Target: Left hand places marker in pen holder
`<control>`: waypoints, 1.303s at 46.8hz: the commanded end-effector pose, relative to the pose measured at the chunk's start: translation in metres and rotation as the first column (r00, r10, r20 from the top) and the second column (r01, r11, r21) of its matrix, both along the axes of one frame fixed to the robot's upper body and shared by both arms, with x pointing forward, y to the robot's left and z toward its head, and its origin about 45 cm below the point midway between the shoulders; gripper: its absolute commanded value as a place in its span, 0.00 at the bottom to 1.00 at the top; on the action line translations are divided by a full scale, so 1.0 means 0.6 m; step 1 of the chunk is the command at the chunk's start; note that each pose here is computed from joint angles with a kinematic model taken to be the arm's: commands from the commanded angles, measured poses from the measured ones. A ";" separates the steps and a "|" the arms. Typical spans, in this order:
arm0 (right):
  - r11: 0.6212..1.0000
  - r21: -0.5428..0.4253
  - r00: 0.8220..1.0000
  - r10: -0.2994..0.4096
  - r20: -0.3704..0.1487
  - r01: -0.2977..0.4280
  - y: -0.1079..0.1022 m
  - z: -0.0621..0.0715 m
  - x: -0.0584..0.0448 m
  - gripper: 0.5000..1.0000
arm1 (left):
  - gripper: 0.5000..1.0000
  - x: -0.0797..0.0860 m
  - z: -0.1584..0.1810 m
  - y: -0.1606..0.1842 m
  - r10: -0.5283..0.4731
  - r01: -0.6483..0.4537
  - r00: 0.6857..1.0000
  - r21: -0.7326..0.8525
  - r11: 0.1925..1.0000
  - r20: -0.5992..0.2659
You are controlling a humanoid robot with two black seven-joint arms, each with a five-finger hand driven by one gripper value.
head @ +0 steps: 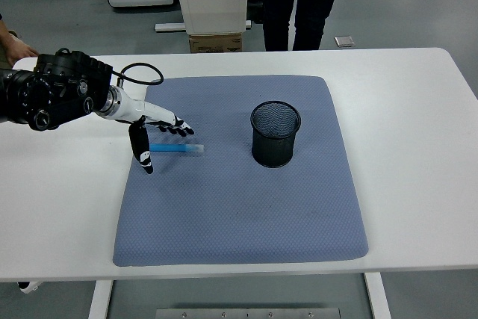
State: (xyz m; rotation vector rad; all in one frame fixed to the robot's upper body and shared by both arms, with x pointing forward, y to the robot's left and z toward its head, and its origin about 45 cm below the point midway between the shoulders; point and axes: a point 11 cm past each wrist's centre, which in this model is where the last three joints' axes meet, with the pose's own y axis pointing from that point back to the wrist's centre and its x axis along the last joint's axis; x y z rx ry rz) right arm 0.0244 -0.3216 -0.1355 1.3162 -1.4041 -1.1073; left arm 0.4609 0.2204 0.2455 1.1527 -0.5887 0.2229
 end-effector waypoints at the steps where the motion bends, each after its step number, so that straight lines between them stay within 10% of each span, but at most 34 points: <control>1: 1.000 0.000 1.000 0.000 0.000 0.000 0.000 0.000 0.000 1.00 | 0.99 0.001 0.002 -0.005 -0.005 0.005 1.000 -0.001 1.000 0.004; 44: 1.000 0.000 1.000 0.000 0.000 0.000 0.000 0.000 0.000 1.00 | 0.95 0.002 0.014 -0.049 -0.140 0.136 0.990 0.103 0.985 0.033; 61: 1.000 0.000 1.000 0.000 0.000 0.000 0.000 0.000 0.000 1.00 | 0.77 -0.001 0.007 -0.053 -0.148 0.145 0.989 0.109 0.983 0.024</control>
